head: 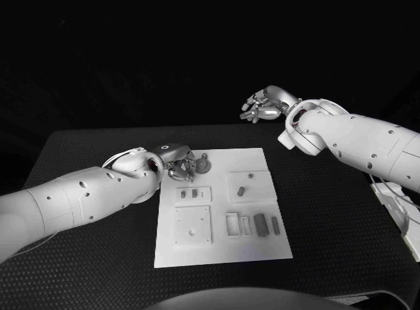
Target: Assemble the parts on the task board
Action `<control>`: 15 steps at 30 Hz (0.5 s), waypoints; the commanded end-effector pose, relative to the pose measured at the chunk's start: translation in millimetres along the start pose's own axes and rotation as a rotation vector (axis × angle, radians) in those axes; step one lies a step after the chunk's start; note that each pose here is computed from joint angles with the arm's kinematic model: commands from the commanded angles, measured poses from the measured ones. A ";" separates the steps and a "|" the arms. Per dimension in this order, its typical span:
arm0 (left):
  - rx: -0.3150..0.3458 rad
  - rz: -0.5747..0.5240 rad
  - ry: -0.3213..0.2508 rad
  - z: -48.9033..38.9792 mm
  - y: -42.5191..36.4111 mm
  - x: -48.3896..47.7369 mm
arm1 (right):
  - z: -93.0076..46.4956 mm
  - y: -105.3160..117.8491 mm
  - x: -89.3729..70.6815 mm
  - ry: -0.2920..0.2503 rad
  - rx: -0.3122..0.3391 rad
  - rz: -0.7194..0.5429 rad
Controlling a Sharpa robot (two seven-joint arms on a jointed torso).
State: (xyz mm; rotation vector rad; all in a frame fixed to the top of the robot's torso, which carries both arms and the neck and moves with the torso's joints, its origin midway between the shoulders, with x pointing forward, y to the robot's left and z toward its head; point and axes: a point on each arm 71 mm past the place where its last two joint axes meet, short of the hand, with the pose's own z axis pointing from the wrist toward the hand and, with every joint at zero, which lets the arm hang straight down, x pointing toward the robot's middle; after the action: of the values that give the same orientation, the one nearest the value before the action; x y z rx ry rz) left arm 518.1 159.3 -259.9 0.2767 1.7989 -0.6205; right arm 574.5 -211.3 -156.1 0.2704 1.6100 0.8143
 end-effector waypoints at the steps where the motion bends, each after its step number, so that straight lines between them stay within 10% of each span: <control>1: 0.006 0.012 0.036 0.9 -0.9 7.2 | 0.4 1.5 1.0 0.006 -0.011 0.001; 15: -0.007 0.016 0.071 -2.4 3.9 14.3 | -0.2 0.5 0.1 0.004 -0.009 0.000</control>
State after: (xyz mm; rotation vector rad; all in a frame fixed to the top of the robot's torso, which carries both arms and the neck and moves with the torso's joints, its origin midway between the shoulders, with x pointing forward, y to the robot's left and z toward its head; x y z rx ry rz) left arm 514.7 163.8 -272.3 0.2922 1.8458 -0.6004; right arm 574.5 -211.8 -156.1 0.2711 1.6100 0.8135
